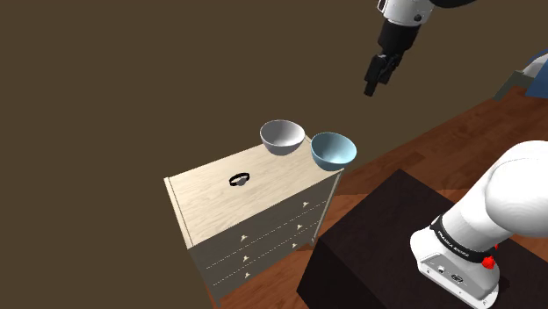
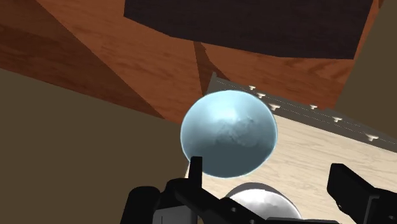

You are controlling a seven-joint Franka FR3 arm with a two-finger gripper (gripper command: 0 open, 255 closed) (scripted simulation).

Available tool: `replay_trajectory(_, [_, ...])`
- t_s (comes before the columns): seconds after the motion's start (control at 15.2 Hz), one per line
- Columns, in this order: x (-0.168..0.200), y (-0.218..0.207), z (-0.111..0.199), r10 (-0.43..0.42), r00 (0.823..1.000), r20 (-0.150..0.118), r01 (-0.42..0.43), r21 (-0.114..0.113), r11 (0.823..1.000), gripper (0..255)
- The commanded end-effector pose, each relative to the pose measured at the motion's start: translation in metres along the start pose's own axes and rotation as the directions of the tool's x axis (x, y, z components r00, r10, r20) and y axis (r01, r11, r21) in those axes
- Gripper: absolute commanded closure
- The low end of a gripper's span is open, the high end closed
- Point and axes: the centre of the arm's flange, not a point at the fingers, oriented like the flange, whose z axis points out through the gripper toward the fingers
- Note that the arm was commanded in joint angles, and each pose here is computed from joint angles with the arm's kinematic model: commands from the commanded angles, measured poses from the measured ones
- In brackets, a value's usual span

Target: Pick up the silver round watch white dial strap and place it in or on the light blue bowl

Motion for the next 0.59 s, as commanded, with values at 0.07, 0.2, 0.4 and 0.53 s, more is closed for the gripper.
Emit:
replay_trajectory(0.07, [0.023,-0.021,0.025,0.000,1.000,0.010,-0.001,0.023,1.000,0])
replay_trajectory(0.2, [0.038,-0.034,0.041,0.000,1.000,0.017,-0.001,0.039,0.999,0])
replay_trajectory(0.4, [0.061,-0.054,0.065,0.000,1.000,0.028,-0.001,0.062,0.998,0])
replay_trajectory(0.53, [0.076,-0.068,0.080,-0.001,0.999,0.035,-0.002,0.077,0.997,0])
